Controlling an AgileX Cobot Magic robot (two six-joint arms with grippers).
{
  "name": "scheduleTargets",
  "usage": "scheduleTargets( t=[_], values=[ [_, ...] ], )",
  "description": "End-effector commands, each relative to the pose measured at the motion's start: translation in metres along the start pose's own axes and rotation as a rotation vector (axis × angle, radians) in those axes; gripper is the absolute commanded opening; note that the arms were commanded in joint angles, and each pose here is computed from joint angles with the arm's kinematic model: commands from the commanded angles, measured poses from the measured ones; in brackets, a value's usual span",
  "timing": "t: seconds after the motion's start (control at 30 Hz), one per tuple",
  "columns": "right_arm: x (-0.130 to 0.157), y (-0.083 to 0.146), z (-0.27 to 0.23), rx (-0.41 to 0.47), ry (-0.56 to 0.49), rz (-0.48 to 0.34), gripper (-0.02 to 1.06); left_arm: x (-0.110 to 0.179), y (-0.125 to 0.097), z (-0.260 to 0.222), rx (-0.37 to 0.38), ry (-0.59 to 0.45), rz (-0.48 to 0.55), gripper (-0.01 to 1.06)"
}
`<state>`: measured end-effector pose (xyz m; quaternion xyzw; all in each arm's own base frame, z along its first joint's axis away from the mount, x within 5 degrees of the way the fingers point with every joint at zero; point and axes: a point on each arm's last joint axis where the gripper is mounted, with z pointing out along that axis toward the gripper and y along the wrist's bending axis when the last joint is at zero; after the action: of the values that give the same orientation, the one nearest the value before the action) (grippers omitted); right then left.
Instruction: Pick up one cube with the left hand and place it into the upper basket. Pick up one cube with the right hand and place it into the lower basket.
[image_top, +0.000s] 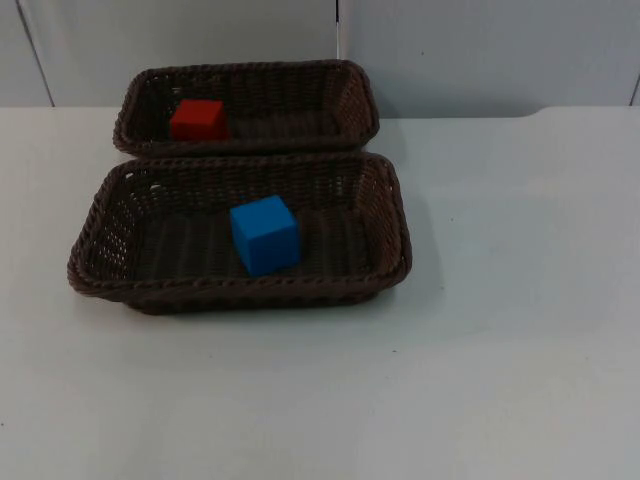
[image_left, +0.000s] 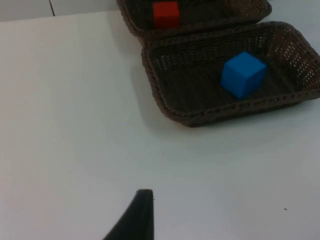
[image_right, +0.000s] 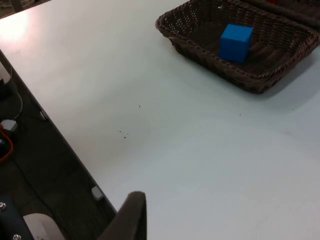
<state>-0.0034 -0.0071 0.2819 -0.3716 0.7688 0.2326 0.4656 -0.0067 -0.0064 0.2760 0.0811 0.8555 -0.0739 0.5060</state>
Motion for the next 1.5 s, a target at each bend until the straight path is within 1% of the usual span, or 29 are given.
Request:
scheduleTargets(
  t=[0.0, 0.2, 0.7, 1.2, 1.27, 1.43, 1.47],
  values=[
    [0.0012, 0.0001, 0.0009, -0.001, -0.003, -0.005, 1.05, 0.0003, 0.0004, 0.0008, -0.002, -0.010, 0.006, 1.05],
    [0.0012, 0.0001, 0.0009, -0.001, -0.003, -0.005, 1.05, 0.0002, 0.0008, 0.0010, -0.033, -0.011, -0.004, 1.05],
    [0.0012, 0.0001, 0.0009, 0.001, -0.003, 0.000, 1.05, -0.0001, 0.0017, 0.0017, -0.173, -0.015, -0.063, 1.05],
    [0.0012, 0.0002, 0.0009, 0.005, -0.003, 0.002, 1.05, -0.0001, 0.0016, 0.0017, -0.177, -0.015, -0.065, 1.05],
    [0.0012, 0.0002, 0.0008, 0.013, -0.003, 0.006, 1.05, -0.0001, 0.0016, 0.0017, -0.177, -0.015, -0.065, 1.05],
    [0.0013, 0.0009, 0.0008, 0.086, -0.004, 0.044, 1.05, -0.0001, 0.0016, 0.0017, -0.177, -0.015, -0.065, 1.05],
    [0.0013, 0.0009, 0.0008, 0.086, -0.004, 0.044, 1.05, -0.0001, 0.0016, 0.0017, -0.177, -0.015, -0.065, 1.05]
  ],
)
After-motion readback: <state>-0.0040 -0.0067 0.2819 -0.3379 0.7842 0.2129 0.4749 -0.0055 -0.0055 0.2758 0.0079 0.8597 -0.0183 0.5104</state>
